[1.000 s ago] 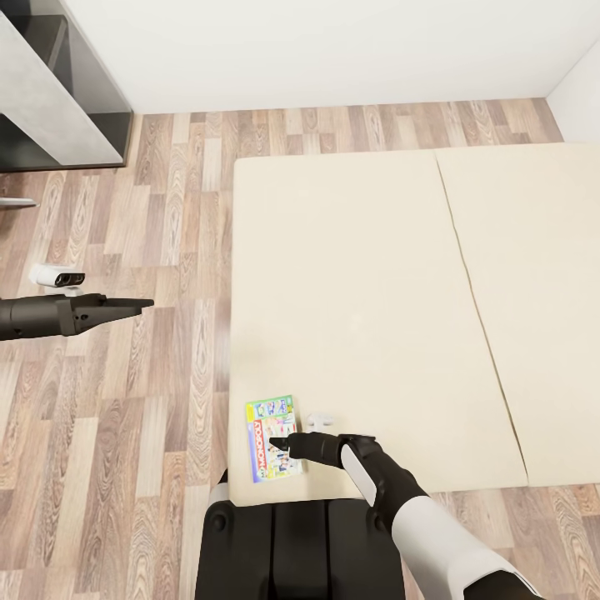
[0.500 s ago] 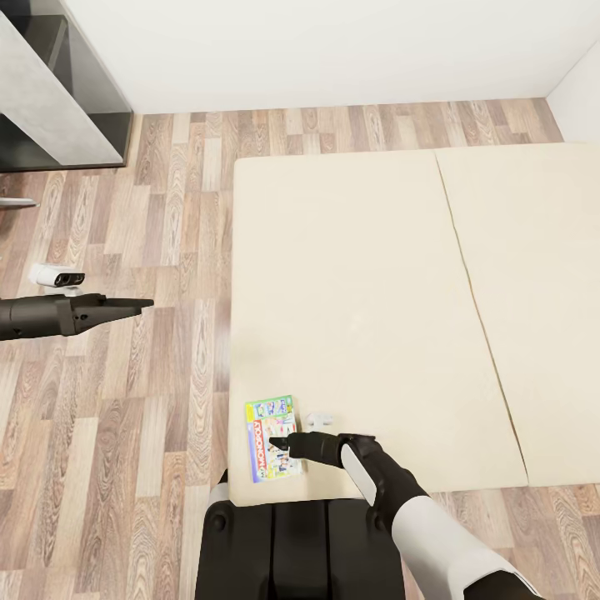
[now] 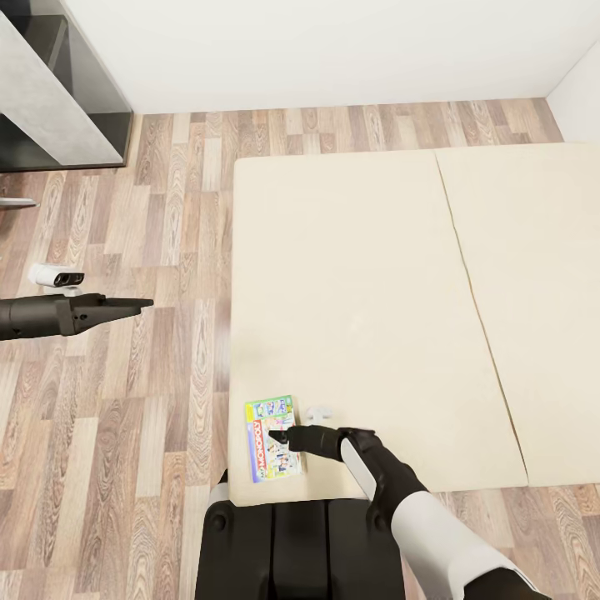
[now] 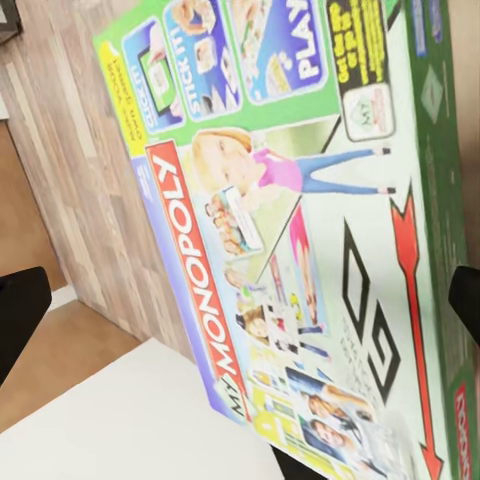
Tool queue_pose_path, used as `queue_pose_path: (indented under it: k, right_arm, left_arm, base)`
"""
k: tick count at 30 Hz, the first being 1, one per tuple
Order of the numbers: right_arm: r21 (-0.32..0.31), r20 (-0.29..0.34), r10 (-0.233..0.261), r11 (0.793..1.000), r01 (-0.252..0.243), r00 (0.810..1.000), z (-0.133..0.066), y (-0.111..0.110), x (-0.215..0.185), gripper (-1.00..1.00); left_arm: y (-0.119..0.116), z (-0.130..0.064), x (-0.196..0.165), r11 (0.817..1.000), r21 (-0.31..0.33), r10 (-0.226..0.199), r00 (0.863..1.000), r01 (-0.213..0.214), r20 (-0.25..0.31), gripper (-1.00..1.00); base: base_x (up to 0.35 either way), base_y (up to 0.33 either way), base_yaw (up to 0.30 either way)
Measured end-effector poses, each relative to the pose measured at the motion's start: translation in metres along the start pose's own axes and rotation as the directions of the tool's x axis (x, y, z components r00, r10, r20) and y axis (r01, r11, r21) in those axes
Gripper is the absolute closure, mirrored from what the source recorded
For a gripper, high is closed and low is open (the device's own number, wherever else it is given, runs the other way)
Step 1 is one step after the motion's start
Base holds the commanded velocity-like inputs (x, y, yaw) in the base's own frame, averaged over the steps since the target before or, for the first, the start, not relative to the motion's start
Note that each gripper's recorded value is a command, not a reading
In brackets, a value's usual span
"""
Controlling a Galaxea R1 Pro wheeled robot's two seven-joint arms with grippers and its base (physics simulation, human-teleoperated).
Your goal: Put all the toys in the child's room - the three board games (two on the bed and one on the table), the two jigsaw puzzles on the table, and the tennis ball on the table - inside the toy box on the table in the child's room.
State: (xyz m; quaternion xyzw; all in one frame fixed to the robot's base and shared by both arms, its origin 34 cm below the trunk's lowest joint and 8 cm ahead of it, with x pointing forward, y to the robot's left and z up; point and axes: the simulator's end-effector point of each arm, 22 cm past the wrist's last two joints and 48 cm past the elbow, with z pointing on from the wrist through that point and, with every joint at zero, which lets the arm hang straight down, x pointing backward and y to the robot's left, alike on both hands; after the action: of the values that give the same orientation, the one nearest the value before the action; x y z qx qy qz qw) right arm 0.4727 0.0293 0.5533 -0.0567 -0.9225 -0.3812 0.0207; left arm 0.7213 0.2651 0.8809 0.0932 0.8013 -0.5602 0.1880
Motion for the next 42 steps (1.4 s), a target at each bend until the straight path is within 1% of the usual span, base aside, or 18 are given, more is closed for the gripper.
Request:
queue_pose_path:
  k: [12,17,21,33,42]
  right_arm:
    - [0.005,0.003,-0.01,1.0,0.01,1.0,0.0,-0.001,-0.001,-1.0]
    - [0.03,0.018,-0.073,0.997,0.072,0.997,0.0,-0.007,-0.004,-1.0]
    - [0.045,0.016,-0.107,0.993,0.106,0.994,0.0,-0.01,-0.004,-1.0]
    - [0.049,0.013,-0.117,0.992,0.116,0.993,0.0,-0.011,-0.004,-1.0]
    - [0.049,0.013,-0.119,0.992,0.118,0.993,0.0,-0.011,-0.004,-1.0]
  left_arm:
    - [0.0,0.0,0.0,1.0,0.0,0.0,1.0,0.0,-0.002,-1.0]
    - [0.0,0.0,0.0,1.0,-0.002,0.0,1.0,0.0,-0.002,-1.0]
    - [0.0,0.001,0.001,1.0,-0.001,-0.001,1.0,0.001,-0.002,-1.0]
    - [0.0,0.001,0.001,1.0,-0.001,-0.001,1.0,0.001,-0.001,-1.0]
    - [0.0,0.001,0.001,1.0,-0.001,-0.001,1.0,0.001,-0.001,-1.0]
  base:
    - [0.0,0.0,0.0]
    - [0.0,0.0,0.0]
    - [0.0,0.0,0.0]
    - [0.0,0.001,0.0]
    - [0.0,0.068,0.0]
